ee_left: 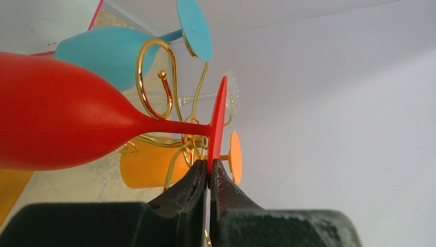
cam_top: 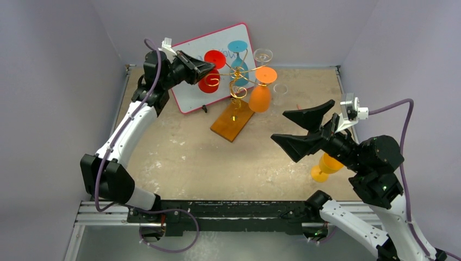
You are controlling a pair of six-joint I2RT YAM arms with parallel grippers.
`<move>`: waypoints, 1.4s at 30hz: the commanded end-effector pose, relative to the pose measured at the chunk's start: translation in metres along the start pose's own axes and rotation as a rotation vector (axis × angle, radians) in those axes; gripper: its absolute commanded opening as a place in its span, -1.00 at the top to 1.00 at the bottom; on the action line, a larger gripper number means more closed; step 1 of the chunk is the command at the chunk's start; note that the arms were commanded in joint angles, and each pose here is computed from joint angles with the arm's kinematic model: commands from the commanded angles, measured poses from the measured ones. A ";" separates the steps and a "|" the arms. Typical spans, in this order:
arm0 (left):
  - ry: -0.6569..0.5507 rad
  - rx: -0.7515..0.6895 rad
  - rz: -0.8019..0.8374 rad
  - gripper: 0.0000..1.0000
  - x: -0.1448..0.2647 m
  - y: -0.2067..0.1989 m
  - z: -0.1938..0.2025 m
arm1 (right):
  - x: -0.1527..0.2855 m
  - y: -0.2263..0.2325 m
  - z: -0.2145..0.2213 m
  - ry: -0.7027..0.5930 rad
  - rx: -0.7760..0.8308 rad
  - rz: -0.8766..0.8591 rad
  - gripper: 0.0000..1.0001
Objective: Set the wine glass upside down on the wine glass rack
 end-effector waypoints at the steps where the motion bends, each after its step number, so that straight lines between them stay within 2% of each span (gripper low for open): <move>1: -0.047 -0.036 0.100 1.00 -0.001 -0.029 -0.015 | -0.002 0.004 -0.012 -0.055 0.018 -0.015 -1.00; 18: -0.064 -0.046 0.140 1.00 -0.015 -0.044 -0.026 | -0.001 0.006 -0.014 -0.063 0.018 -0.021 -1.00; 26: -0.109 -0.079 0.153 1.00 -0.015 -0.054 -0.037 | -0.001 0.008 -0.016 -0.067 0.019 -0.027 -1.00; 42: -0.128 -0.134 0.078 1.00 -0.021 -0.035 -0.039 | 0.001 0.009 -0.019 -0.075 0.023 -0.020 -1.00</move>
Point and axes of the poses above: each gripper's point midway between its finger pads, its own x axis back along the fingers, its own y axis along the line the jaws close on, z = x × y, the point moved 2 cm from there along x, back along the fingers, and after that the axes turned 9 degrees about -x, right-handed, at the moved point
